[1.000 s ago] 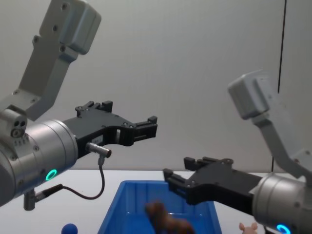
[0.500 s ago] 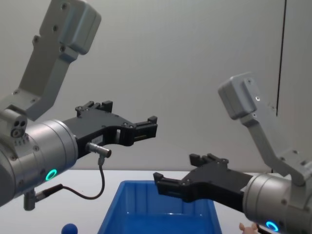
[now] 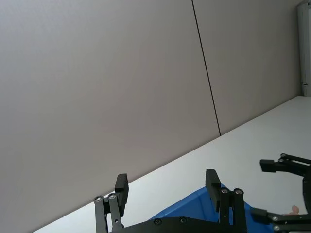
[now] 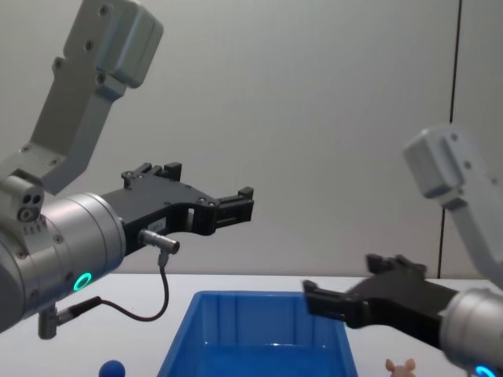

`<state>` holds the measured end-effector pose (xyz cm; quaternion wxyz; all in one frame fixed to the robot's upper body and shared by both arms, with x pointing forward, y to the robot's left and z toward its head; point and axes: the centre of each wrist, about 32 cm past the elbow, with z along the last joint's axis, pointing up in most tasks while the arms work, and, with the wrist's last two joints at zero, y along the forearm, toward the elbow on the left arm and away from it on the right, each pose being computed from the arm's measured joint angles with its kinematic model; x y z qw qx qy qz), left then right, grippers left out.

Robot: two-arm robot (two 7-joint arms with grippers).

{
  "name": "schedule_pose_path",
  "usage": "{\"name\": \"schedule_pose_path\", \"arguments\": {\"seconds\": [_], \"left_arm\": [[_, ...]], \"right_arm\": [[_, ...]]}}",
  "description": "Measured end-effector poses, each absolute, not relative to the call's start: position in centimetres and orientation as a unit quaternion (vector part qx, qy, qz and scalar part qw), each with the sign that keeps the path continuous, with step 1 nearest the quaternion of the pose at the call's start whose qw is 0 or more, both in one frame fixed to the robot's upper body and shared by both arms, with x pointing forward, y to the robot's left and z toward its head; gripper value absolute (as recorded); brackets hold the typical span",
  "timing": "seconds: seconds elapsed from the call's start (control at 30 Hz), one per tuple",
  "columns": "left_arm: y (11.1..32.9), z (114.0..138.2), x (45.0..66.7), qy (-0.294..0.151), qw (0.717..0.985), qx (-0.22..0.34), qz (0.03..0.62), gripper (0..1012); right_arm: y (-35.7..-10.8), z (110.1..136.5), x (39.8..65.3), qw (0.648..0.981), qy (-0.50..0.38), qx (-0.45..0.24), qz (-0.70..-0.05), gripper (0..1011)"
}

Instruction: Pick up the two dolls from the table and place them into the box.

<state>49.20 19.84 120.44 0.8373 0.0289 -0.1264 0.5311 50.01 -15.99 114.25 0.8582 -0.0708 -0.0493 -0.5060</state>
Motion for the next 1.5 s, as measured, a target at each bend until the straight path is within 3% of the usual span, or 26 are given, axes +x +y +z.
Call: {"name": "schedule_pose_path", "arguments": {"seconds": [0.4,0.83,1.43,1.5], "left_arm": [[19.8,120.4,49.2,-0.126,0.837,0.029,0.531,1001],[19.8,120.4,49.2,-0.126,0.837,0.029,0.531,1001],[19.8,120.4,49.2,-0.126,0.837,0.029,0.531,1001],[19.8,120.4,49.2,-0.126,0.837,0.029,0.531,1001]], "right_arm": [[-17.9,113.6,47.2,0.82,-0.027,-0.095,-0.563,1001],[-18.7,112.7,45.1,0.807,0.001,-0.122,-0.578,1001],[-18.5,111.1,44.2,0.799,0.046,-0.159,-0.578,1001],[-18.4,110.8,44.3,0.798,0.049,-0.162,-0.578,963]]}}
